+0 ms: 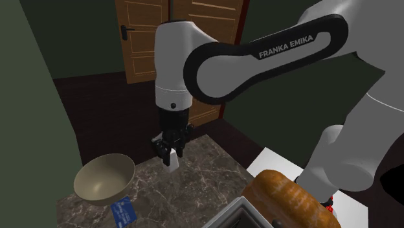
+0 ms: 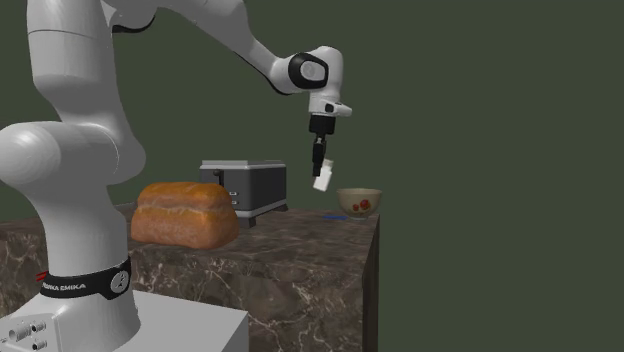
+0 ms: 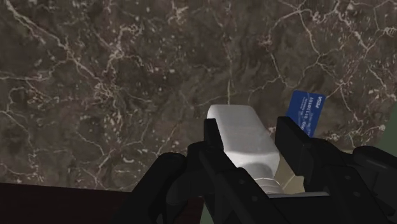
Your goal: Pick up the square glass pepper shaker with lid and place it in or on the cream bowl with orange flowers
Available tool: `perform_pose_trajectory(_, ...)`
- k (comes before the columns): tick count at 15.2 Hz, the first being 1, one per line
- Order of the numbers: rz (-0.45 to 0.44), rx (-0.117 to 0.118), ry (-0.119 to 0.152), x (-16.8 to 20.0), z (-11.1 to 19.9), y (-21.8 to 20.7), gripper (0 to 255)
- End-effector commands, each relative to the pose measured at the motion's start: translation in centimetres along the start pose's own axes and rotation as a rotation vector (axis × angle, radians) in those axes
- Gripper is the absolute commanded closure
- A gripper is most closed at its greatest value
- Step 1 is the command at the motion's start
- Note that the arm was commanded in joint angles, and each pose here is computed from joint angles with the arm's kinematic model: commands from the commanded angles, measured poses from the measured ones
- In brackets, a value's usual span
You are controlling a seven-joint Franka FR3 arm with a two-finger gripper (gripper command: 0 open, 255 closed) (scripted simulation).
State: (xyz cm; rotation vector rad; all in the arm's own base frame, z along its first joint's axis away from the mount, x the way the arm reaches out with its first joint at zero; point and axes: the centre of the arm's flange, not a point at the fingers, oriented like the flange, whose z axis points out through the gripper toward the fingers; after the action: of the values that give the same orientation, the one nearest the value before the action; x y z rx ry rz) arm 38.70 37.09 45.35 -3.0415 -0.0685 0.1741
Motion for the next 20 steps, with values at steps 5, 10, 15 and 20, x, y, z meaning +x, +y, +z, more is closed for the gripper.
perform_pose_trajectory(5,0.000,0.000,0.000,-0.3,-3.1,-0.2,255)
perform_pose_trajectory(10,0.000,0.000,0.000,-0.6,-5.5,-0.4,255)
perform_pose_trajectory(15,0.000,0.000,0.000,3.5,-5.9,-5.6,255)
perform_pose_trajectory(20,0.000,0.000,0.000,7.5,-6.4,-10.8,255)
